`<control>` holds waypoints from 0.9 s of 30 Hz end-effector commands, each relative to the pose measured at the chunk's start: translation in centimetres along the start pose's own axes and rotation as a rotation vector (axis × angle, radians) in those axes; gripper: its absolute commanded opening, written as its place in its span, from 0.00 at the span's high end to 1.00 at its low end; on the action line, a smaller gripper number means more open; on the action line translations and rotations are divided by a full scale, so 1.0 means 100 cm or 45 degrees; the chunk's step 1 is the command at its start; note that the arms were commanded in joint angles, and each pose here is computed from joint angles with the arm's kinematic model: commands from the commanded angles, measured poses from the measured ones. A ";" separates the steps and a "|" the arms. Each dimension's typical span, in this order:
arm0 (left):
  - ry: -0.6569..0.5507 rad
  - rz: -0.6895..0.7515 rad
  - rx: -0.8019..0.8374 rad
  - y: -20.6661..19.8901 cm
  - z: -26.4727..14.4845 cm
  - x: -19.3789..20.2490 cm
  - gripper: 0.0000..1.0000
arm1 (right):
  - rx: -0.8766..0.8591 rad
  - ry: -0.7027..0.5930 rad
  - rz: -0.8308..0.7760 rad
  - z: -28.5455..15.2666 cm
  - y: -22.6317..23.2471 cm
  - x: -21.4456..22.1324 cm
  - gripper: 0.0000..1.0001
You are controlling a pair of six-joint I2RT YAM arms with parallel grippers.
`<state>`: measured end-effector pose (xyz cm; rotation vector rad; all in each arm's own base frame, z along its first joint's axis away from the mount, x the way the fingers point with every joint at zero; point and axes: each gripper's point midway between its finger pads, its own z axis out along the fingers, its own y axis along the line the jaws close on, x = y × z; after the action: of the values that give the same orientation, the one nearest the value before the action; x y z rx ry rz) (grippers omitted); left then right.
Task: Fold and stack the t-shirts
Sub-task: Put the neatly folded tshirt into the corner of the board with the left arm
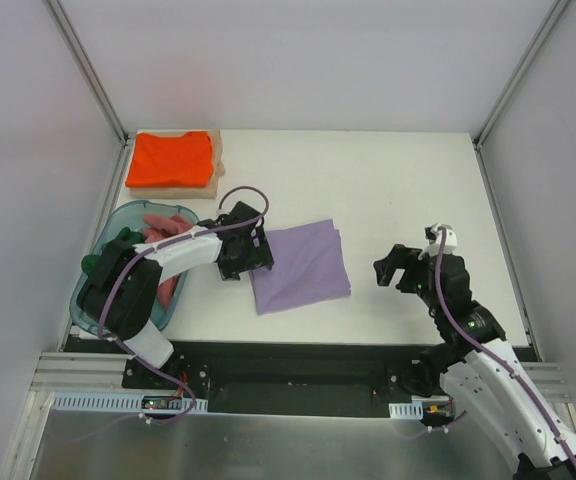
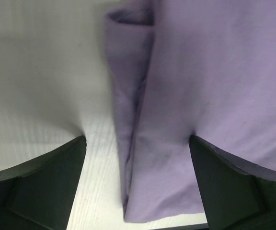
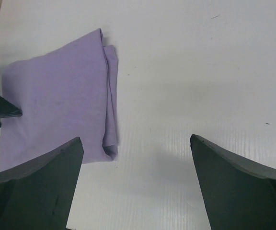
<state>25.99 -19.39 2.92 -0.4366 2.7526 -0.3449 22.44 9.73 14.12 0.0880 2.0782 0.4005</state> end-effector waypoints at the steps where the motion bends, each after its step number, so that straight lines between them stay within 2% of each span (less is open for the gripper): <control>1: 0.075 -0.008 -0.043 -0.005 0.017 0.003 0.15 | -0.052 -0.062 -0.002 -0.007 0.005 -0.007 0.04; 11: 0.130 -0.011 -0.249 0.004 0.039 0.030 0.34 | -0.021 -0.057 -0.019 -0.010 0.000 -0.007 0.04; 16: 0.151 0.025 -0.348 0.003 0.049 0.033 0.52 | -0.009 -0.054 -0.025 -0.010 -0.002 -0.007 0.04; 18: 0.146 0.041 -0.382 0.004 0.054 0.033 0.60 | -0.003 -0.056 -0.026 -0.010 -0.003 -0.007 0.04; 19: 0.142 0.052 -0.389 0.002 0.056 0.031 0.67 | 0.007 -0.057 -0.028 -0.010 -0.004 -0.007 0.04; 22: 0.105 0.093 -0.431 0.000 0.060 0.022 1.00 | 0.043 -0.063 -0.018 -0.009 -0.009 -0.007 0.04; 24: 0.077 0.139 -0.430 -0.006 0.060 0.013 1.00 | 0.082 -0.060 -0.001 -0.010 -0.014 -0.006 0.04; 27: -0.048 0.242 -0.458 -0.011 0.054 -0.012 1.00 | 0.118 -0.076 0.000 -0.013 -0.020 -0.008 0.04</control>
<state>29.55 -24.76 1.73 -0.3893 2.7998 -0.1213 21.75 8.56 14.02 0.1001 2.0657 0.3531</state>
